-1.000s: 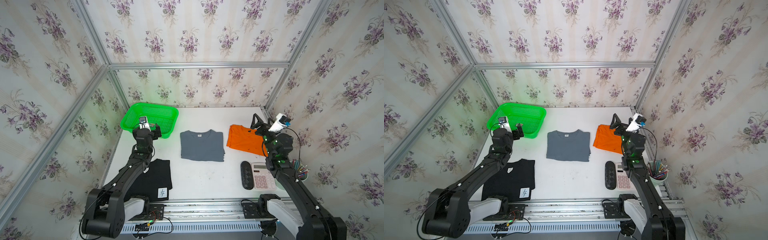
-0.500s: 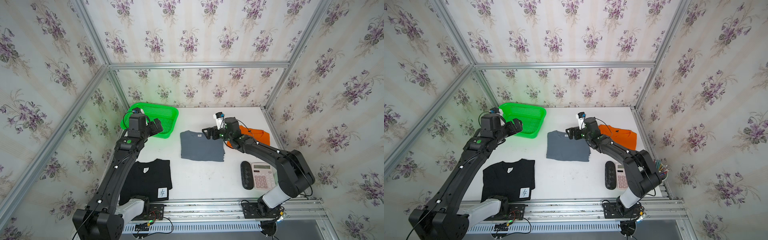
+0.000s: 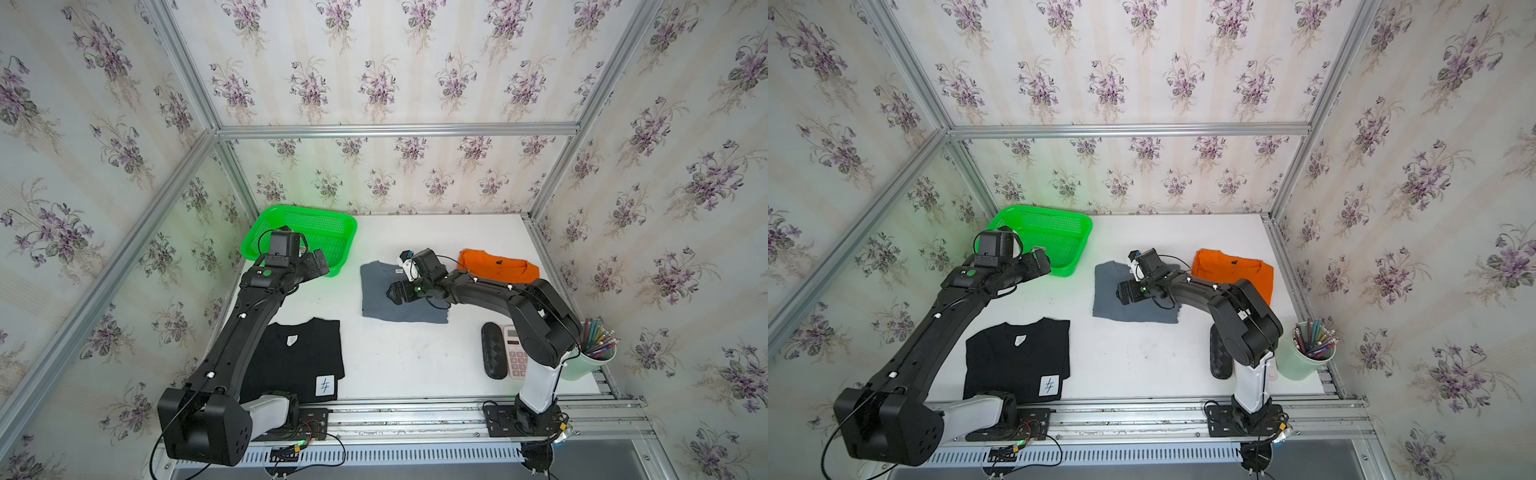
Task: Put the folded t-shirts into the basket
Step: Move the T-shirt to the center of the board.
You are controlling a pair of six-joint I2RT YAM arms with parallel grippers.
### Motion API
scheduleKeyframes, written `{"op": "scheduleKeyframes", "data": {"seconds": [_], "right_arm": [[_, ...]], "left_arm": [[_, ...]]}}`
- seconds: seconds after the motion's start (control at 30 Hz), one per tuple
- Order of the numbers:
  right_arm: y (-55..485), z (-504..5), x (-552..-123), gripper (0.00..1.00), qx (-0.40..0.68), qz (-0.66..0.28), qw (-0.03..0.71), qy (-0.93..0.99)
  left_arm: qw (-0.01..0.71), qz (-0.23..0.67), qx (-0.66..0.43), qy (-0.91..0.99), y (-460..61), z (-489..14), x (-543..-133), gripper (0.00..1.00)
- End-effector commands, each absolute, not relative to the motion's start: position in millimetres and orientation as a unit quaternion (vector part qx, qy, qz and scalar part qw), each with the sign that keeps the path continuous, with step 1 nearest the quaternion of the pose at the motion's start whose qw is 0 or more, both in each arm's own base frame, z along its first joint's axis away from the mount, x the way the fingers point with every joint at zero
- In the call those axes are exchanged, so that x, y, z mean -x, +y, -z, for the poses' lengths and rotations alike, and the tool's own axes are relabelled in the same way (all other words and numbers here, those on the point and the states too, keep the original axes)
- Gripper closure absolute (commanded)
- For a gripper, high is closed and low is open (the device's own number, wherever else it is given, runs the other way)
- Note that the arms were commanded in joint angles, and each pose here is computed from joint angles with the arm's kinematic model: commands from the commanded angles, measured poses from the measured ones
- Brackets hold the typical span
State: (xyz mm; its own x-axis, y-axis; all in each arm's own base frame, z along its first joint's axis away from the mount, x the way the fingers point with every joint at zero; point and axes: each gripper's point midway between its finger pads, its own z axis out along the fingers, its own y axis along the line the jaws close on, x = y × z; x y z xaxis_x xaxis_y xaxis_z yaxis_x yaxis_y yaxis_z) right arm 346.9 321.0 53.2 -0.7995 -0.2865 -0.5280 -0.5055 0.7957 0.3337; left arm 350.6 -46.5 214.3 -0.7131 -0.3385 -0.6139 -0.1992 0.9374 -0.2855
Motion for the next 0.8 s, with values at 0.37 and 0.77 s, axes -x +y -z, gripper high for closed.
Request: {"op": "scheduleKeyframes", "data": {"seconds": [0.37,0.77], "right_arm": [[291,2,-268,0.00,0.283,-0.116,0.077,0.949],[281,-1,-154,0.00,0.335,-0.109,-0.059,0.934]], "left_arm": [[0.322,0.086,0.221,0.917,-35,-220,-347,0.01],[0.303,0.165,0.176,0.922,-68,-211,-349,0.01]]}}
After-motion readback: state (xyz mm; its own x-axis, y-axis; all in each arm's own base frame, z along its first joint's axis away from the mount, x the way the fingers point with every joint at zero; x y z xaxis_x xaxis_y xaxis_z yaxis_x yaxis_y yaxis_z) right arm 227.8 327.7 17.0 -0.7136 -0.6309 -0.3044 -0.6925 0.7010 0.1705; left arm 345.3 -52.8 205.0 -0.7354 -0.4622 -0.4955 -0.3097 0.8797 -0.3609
